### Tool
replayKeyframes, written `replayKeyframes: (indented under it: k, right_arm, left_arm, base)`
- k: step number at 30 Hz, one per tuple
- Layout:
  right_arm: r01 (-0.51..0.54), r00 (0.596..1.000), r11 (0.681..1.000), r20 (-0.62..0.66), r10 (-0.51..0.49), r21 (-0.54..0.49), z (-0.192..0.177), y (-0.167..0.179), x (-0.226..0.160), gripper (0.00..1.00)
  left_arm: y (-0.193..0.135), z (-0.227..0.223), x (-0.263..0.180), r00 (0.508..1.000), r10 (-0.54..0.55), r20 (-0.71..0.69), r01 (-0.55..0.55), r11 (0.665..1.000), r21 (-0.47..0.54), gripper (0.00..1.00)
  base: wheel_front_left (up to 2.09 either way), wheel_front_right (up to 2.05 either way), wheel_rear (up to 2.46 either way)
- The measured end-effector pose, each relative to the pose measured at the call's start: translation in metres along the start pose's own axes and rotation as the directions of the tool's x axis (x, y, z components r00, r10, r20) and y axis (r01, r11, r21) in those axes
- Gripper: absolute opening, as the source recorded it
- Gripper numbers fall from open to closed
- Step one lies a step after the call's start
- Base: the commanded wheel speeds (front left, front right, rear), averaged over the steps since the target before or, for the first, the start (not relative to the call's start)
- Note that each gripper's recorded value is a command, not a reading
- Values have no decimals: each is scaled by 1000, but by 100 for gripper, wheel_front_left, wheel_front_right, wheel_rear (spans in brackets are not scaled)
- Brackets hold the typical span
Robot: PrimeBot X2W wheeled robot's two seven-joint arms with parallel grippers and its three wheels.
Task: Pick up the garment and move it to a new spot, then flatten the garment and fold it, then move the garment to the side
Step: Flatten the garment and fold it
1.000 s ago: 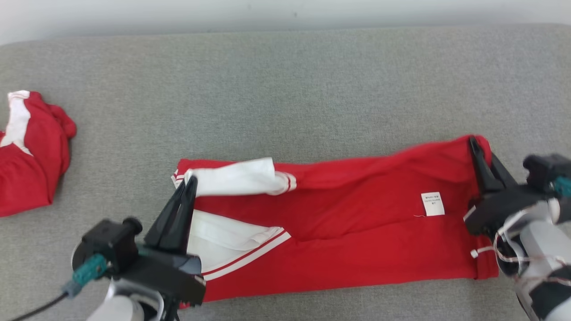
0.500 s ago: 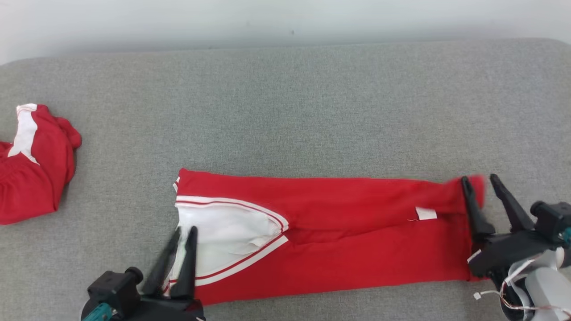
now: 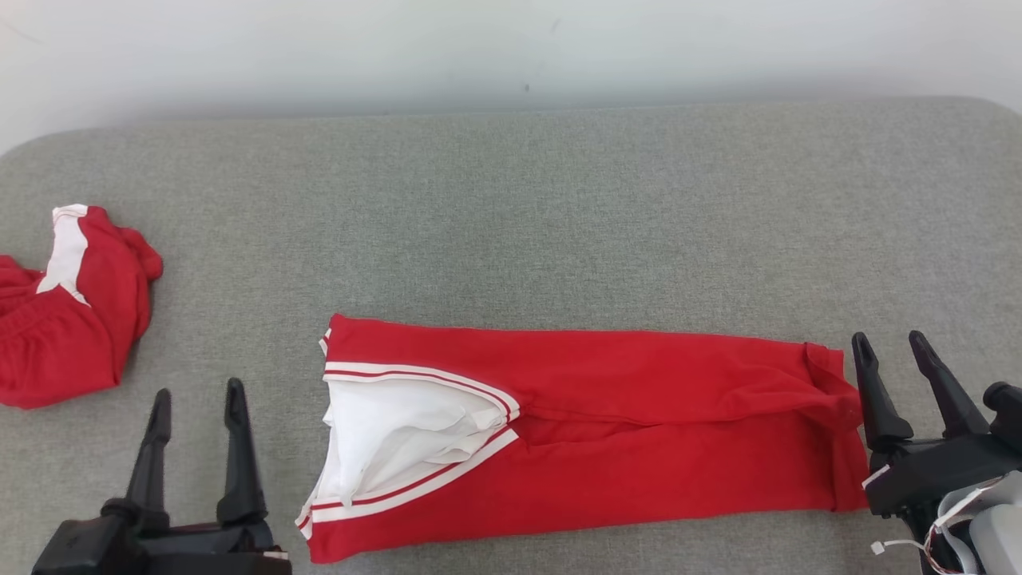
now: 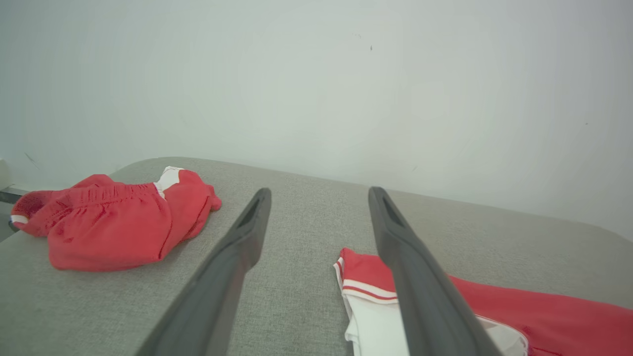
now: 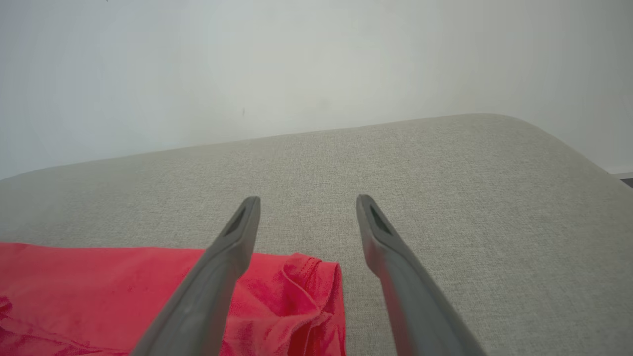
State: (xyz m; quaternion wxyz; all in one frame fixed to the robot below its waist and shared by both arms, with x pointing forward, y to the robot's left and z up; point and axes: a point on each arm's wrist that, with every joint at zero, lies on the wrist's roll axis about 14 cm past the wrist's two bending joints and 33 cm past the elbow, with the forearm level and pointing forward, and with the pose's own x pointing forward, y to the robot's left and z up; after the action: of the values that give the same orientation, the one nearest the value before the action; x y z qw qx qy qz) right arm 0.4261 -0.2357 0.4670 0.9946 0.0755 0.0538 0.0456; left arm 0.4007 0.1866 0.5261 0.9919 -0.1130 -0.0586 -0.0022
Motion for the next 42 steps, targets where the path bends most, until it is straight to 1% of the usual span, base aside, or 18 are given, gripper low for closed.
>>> replayKeyframes:
  k: [5, 9, 12, 15, 16, 23, 24, 25, 28, 31, 33, 36, 40, 42]
  right_arm:
    - [35, 995, 999, -93, -33, 15, -19, -5, -1, 100]
    - [55, 979, 998, -196, -48, 31, -42, -5, -5, 100]
    - [66, 969, 997, -239, -53, 46, -53, -3, -5, 100]
    - [75, 955, 996, -291, -57, 49, -65, -3, -7, 100]
    - [75, 955, 996, -291, -57, 49, -65, -3, -7, 100]
    - [92, 919, 994, -390, -64, 54, -89, -1, -12, 100]
    - [89, 914, 995, -400, -60, 53, -91, 1, -12, 28]
    - [85, 914, 995, -402, -57, 53, -91, 2, -11, 0]
    - [85, 919, 995, -390, -54, 61, -88, 5, -10, 0]
    - [103, 929, 993, -361, -77, 54, -79, -5, -9, 0]
    - [138, 936, 989, -333, -116, 43, -69, -22, -10, 0]
    - [205, 937, 979, -291, -193, 14, -50, -57, -16, 0]
    - [287, 924, 957, -249, -290, -46, -26, -103, -31, 0]
    - [319, 915, 945, -237, -326, -66, -15, -121, -38, 0]
  left_arm:
    - [12, 0, -8, 999, 31, 8, -31, 998, 47, 100]
    - [17, -6, -14, 999, 47, -5, -47, 998, 53, 100]
    - [23, -13, -20, 998, 58, -28, -55, 995, 87, 100]
    - [24, -16, -22, 997, 65, -33, -62, 994, 86, 100]
    - [24, -16, -22, 997, 65, -33, -62, 994, 86, 100]
    - [28, -21, -29, 996, 76, -49, -71, 993, 98, 100]
    - [29, -22, -30, 996, 78, -50, -73, 992, 101, 100]
    - [29, -22, -31, 996, 77, -51, -71, 992, 106, 100]
    - [30, -21, -32, 996, 79, -48, -74, 991, 112, 100]
    - [30, -20, -34, 996, 78, -47, -72, 990, 123, 100]
    - [30, -21, -35, 996, 74, -49, -68, 990, 125, 100]
    - [28, -21, -37, 996, 71, -51, -64, 989, 130, 100]
    - [25, -19, -36, 997, 64, -44, -57, 990, 130, 100]
    - [23, -18, -36, 998, 54, -41, -49, 991, 128, 100]
  base:
    - [0, 0, 0]
    - [0, 0, 0]
    - [0, 0, 0]
    - [0, 0, 0]
    - [0, 0, 0]
    - [0, 0, 0]
    - [0, 0, 0]
    - [0, 0, 0]
    - [0, 0, 0]
    - [0, 0, 0]
    - [0, 0, 0]
    - [0, 0, 0]
    - [0, 0, 0]
    - [0, 0, 0]
